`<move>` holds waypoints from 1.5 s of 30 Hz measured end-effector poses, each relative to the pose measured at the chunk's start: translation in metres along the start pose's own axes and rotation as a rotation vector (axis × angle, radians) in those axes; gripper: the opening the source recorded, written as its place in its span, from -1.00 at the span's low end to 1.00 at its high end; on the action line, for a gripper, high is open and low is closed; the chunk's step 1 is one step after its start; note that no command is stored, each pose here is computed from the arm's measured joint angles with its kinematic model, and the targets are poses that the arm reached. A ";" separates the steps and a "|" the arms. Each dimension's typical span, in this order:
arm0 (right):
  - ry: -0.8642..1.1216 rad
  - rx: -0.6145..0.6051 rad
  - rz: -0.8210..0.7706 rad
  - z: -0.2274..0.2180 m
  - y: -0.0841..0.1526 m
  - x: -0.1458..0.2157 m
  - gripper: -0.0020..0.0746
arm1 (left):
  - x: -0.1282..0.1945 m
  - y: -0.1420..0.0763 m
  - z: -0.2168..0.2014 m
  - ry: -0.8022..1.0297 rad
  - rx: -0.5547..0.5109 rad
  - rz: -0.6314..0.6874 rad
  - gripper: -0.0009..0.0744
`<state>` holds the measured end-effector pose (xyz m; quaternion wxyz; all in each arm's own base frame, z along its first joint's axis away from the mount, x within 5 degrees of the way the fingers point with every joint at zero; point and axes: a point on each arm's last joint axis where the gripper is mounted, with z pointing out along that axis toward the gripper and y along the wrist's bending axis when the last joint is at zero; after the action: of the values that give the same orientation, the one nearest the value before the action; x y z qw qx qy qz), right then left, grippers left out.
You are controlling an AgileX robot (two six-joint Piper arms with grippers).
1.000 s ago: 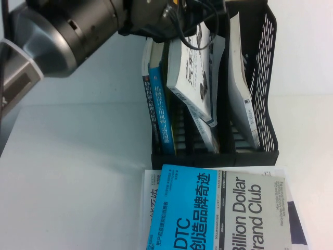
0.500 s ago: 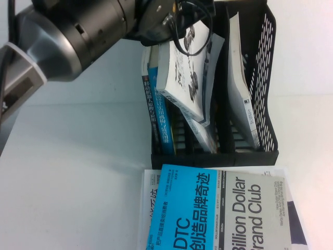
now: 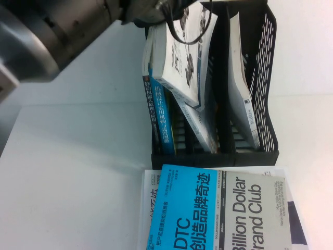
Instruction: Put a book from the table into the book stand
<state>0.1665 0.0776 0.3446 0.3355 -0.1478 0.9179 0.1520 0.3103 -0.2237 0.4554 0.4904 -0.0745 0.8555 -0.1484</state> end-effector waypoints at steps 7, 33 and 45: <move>0.000 0.000 0.000 0.000 0.000 0.000 -0.95 | 0.030 -0.012 0.050 0.073 -0.010 0.021 -0.67; 0.008 0.021 -0.017 0.000 -0.002 0.001 -0.95 | 0.022 -0.020 0.053 -0.005 0.102 0.113 0.09; 0.037 0.005 -0.196 0.002 0.000 0.003 -0.95 | -0.010 0.007 -0.015 -0.020 -0.004 0.316 -0.95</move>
<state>0.1657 0.0773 0.3416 0.3322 -0.2387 0.9054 0.1134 0.3031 -0.2118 0.4686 0.5161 0.0584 0.8519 -0.0669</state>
